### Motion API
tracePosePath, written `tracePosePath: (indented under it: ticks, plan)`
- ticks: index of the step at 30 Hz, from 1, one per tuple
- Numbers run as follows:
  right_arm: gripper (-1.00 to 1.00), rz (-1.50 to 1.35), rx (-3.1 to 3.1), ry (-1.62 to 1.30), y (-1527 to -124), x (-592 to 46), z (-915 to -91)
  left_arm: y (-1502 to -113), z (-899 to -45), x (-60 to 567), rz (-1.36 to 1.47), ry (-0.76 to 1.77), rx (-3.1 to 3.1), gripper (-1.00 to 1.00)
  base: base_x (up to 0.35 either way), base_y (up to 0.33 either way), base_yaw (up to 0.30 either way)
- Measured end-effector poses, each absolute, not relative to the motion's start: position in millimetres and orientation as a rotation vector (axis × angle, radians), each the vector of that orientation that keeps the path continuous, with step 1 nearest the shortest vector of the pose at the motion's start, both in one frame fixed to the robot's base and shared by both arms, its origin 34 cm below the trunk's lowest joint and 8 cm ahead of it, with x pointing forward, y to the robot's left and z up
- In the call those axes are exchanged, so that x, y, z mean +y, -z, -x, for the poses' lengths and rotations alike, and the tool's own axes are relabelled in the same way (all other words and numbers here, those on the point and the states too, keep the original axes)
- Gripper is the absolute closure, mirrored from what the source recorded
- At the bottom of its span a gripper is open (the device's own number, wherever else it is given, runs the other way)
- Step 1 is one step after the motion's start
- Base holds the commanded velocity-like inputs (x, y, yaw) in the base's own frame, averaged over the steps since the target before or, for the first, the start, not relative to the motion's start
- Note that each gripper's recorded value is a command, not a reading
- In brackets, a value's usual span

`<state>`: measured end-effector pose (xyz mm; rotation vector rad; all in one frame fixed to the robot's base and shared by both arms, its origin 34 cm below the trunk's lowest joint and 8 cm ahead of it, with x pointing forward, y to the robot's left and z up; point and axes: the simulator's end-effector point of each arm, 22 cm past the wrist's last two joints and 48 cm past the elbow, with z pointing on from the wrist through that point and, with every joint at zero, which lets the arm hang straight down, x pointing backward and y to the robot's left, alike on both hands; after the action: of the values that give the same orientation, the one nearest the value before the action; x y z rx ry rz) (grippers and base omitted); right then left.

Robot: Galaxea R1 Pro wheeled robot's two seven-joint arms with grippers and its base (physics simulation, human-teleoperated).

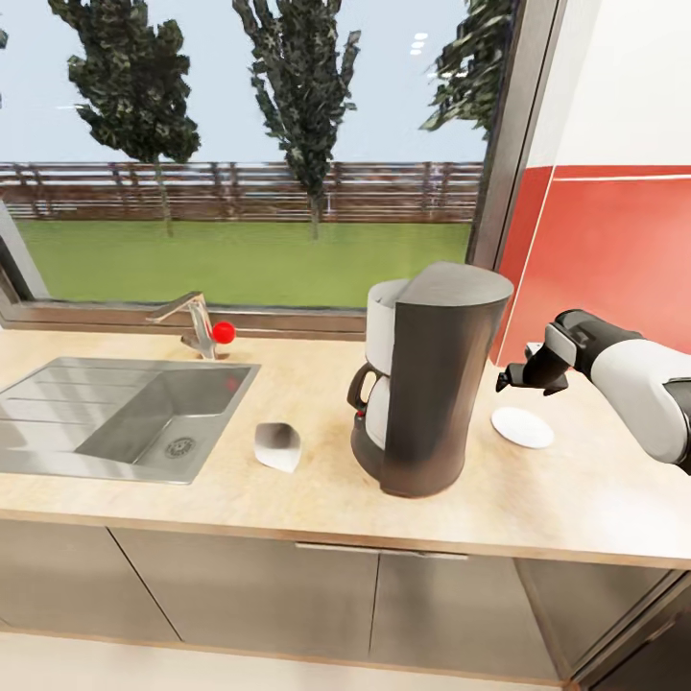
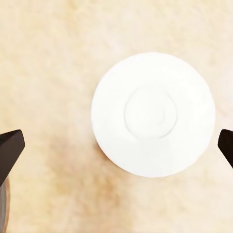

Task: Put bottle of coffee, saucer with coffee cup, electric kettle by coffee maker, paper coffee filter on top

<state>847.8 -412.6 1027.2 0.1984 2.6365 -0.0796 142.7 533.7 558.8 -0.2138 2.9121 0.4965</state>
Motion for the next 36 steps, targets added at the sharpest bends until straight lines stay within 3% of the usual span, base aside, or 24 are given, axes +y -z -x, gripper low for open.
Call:
tracePosePath:
  ticks: [36]
  plan:
    - [-1.00,-0.202,2.635,0.091,-972,-418,-847,-498,-144,522,0.245,-0.449,2.911,-1.00,0.000,0.000,0.000]
